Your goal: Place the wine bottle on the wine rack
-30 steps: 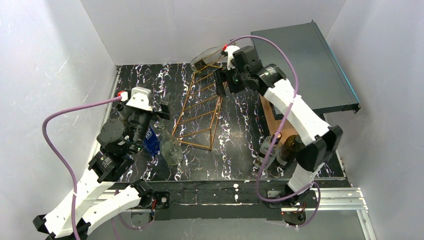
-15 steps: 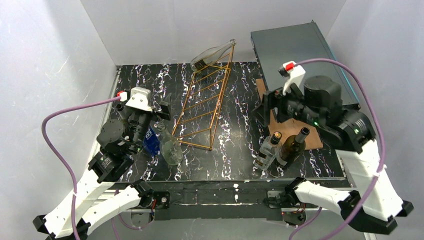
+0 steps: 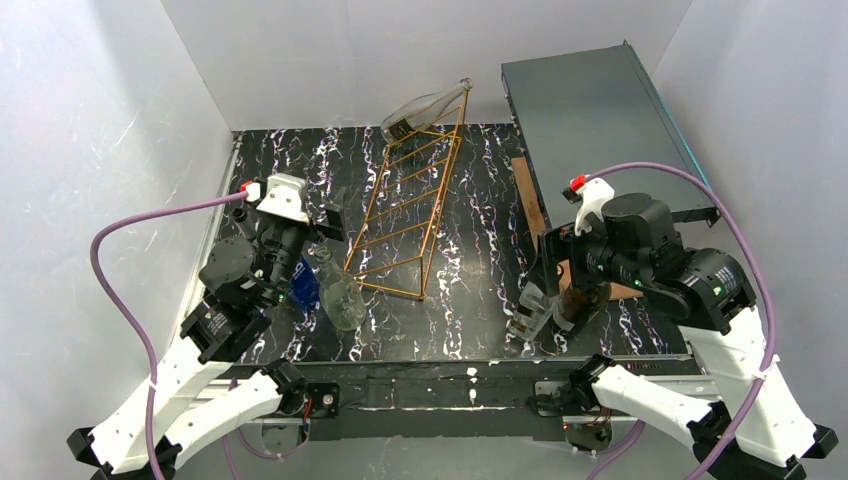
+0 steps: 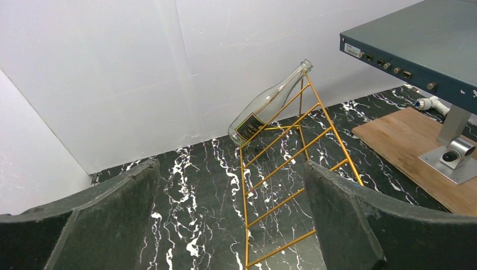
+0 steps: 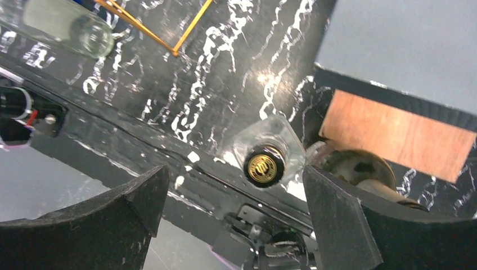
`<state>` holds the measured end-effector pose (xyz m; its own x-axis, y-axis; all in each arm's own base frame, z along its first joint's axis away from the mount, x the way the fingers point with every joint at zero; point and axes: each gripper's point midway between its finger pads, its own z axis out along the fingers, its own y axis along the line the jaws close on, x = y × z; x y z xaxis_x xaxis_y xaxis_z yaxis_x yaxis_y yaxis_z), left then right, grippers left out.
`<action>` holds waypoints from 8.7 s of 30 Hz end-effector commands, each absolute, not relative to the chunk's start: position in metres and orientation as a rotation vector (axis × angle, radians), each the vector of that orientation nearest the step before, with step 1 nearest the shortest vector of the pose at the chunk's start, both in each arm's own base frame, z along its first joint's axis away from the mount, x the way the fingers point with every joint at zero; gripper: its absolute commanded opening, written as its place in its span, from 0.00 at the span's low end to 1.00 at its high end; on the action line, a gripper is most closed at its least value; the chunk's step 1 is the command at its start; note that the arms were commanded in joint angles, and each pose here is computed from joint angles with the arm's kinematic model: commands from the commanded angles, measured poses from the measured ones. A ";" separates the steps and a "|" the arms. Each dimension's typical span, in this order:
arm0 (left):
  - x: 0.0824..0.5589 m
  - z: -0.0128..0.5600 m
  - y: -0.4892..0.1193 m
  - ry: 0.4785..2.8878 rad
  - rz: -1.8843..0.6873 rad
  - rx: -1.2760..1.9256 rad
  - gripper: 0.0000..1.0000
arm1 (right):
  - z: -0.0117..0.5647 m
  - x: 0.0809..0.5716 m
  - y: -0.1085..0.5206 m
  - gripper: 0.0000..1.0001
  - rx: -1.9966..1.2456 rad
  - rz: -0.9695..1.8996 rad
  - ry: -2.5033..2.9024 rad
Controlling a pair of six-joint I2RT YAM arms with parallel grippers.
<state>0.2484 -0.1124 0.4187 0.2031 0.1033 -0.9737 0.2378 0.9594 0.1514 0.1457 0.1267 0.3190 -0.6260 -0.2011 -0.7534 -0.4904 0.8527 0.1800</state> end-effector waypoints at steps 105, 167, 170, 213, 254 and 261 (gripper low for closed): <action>0.246 0.428 -0.102 1.334 -0.080 0.247 0.98 | 0.602 0.355 0.192 0.01 0.085 0.455 1.375; 0.241 0.433 -0.104 1.323 -0.115 0.255 0.99 | 0.511 0.517 0.226 0.01 0.373 0.500 1.277; 0.241 0.433 -0.103 1.322 -0.113 0.253 0.99 | 0.499 0.521 0.228 0.01 0.375 0.495 1.294; 0.241 0.434 -0.102 1.319 -0.104 0.253 0.99 | 0.333 0.553 0.309 0.01 0.158 0.501 1.616; 0.243 0.431 -0.107 1.329 -0.124 0.263 0.99 | 0.341 0.537 0.336 0.65 -0.028 0.326 1.700; 0.245 0.428 -0.110 1.337 -0.123 0.269 0.99 | 0.369 0.514 0.323 0.69 -0.089 0.296 1.707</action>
<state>0.2444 -0.1099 0.4230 0.2201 0.0870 -0.9716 0.2423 0.9599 0.1408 0.5362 0.3479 0.2797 -0.2801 0.0819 -0.9565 -0.2186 0.9647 0.1466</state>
